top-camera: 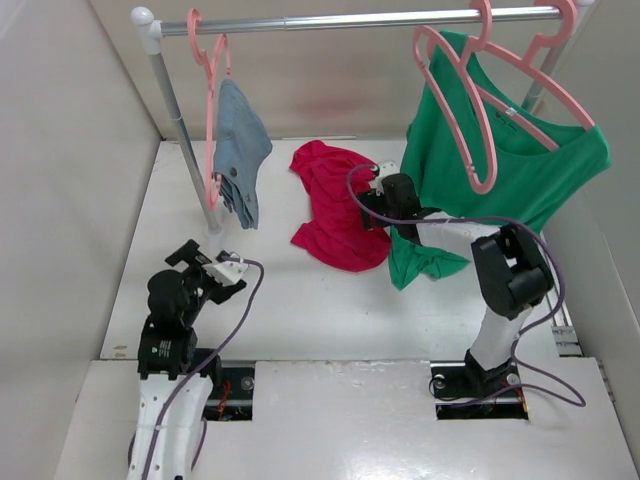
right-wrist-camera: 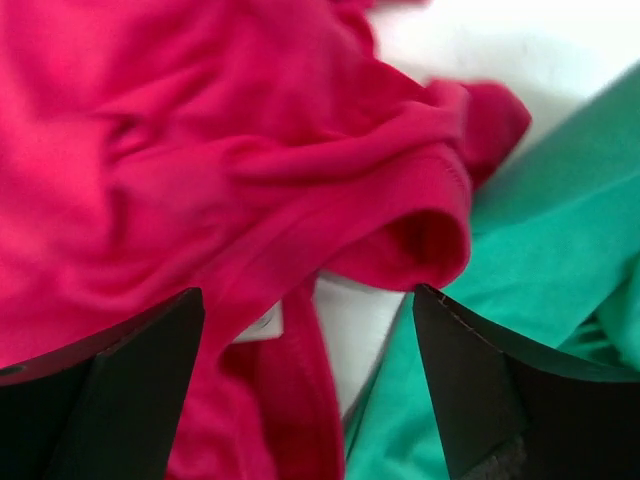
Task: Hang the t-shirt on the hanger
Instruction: Move the tshirt to the center of the board
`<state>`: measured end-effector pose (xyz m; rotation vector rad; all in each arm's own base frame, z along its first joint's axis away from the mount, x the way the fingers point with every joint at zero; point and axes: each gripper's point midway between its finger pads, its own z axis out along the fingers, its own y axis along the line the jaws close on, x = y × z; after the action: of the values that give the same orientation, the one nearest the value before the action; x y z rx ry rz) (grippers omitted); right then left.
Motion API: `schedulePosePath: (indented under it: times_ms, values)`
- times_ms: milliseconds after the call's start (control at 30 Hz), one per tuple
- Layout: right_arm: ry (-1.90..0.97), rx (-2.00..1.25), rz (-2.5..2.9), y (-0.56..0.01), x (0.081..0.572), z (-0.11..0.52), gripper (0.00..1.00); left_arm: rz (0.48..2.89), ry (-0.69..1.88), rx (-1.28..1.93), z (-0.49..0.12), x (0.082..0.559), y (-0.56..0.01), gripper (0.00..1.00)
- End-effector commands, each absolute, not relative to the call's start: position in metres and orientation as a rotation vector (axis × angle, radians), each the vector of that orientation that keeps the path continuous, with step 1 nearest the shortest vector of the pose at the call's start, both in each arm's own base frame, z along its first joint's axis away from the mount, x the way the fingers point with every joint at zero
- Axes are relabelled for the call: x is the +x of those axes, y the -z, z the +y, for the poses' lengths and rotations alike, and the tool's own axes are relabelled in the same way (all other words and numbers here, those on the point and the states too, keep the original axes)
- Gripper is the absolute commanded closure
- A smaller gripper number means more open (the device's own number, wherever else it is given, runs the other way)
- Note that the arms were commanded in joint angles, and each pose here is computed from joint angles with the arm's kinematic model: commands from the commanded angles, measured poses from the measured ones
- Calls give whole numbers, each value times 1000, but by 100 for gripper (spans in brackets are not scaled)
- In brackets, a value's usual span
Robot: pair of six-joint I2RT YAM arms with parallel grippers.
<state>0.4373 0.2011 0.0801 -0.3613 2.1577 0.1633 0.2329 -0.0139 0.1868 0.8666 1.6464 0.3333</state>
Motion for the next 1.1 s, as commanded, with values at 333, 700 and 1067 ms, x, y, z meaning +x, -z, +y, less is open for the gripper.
schedulePosePath:
  times_ms: [333, 700, 1067]
  values:
    - [-241, -385, 2174, -66, 464, 240, 60, 1916, 91, 1368, -55, 191, -122, 28]
    - [-554, -1351, 1730, -92, 343, 352, 100, 1942, 211, 1410, -126, 232, -119, 38]
    - [-453, -1150, 1845, -148, 314, 284, 23, 1718, 433, 1298, -216, 276, -164, 23]
